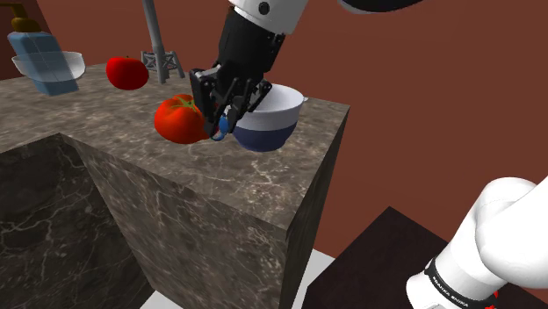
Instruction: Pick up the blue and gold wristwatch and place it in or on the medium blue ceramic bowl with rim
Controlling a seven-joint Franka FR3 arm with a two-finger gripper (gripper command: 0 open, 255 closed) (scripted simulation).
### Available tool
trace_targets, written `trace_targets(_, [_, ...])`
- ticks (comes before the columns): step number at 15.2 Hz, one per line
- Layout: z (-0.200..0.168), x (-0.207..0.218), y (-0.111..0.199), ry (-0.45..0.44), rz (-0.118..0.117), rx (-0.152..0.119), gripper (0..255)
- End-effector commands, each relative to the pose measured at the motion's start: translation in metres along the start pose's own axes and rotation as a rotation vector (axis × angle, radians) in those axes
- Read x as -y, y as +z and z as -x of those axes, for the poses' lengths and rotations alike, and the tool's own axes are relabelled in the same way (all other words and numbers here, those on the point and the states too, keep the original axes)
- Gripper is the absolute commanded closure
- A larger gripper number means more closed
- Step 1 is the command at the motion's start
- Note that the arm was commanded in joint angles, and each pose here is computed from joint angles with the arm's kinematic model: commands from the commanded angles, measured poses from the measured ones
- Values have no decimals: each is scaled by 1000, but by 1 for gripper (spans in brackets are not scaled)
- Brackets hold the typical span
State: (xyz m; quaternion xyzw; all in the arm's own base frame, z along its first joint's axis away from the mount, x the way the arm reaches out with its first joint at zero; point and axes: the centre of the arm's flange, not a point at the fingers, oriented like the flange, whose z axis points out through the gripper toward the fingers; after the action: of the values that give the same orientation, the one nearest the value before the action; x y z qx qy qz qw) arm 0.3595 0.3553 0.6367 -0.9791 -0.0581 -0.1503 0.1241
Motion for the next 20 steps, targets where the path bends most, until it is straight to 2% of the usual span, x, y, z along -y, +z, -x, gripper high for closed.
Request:
trace_targets(1, [-4,3,-9,0,0,0,255])
trace_targets(18, [-31,23,-92,0,0,0,255])
trace_targets(20, [-35,11,-96,0,0,0,255])
